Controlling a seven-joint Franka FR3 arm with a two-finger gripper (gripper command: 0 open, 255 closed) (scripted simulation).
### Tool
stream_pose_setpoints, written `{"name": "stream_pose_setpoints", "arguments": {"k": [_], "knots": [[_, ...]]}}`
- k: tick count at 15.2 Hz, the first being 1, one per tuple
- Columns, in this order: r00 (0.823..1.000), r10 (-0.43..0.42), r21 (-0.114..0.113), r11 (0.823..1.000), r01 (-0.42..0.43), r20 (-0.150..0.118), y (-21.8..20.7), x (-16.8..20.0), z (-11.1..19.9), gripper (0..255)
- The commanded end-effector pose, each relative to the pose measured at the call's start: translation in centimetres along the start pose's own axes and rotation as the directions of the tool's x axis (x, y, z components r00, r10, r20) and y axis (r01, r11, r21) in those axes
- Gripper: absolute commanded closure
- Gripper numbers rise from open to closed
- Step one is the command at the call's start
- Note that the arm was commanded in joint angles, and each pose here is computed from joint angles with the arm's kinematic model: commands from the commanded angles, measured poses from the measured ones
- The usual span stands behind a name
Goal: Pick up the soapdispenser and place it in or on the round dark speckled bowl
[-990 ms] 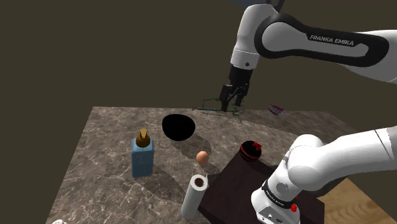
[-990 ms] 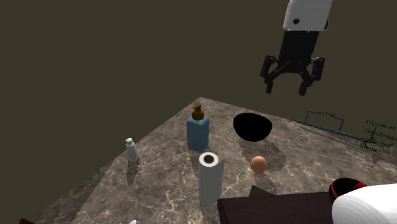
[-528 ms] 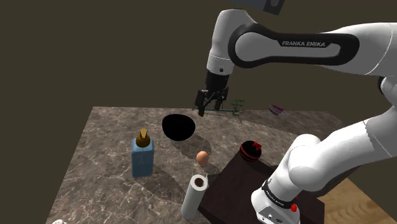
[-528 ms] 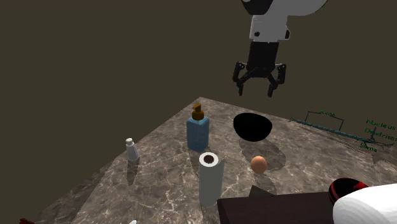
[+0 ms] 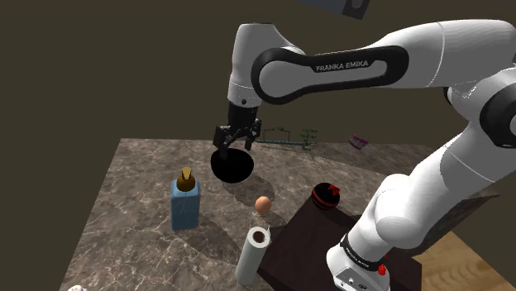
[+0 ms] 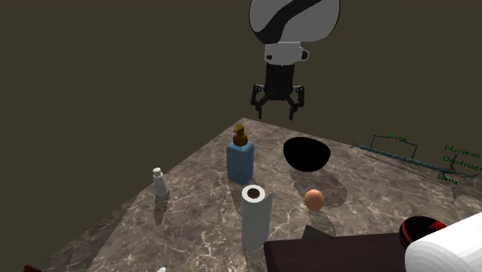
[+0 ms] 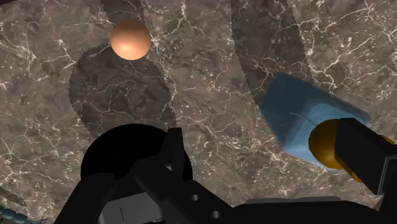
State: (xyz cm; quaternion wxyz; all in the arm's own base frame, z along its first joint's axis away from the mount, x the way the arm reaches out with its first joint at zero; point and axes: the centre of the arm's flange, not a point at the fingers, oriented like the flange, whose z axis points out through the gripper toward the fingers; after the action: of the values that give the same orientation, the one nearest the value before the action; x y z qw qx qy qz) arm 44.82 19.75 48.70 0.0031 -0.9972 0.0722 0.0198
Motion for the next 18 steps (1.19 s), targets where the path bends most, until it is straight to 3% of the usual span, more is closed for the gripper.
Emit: {"name": "stream_pose_setpoints", "arguments": {"k": [1,10,18], "knots": [[1.0,0.001,-0.001,1.0,-0.001,-0.01,-2.3,1.0,1.1,0],[0.999,-0.001,-0.014,1.0,0.0,-0.054,-11.7,6.8,5.0,0],[0.999,-0.001,-0.014,1.0,0.0,-0.055,-11.8,7.1,9.1,0]]}}
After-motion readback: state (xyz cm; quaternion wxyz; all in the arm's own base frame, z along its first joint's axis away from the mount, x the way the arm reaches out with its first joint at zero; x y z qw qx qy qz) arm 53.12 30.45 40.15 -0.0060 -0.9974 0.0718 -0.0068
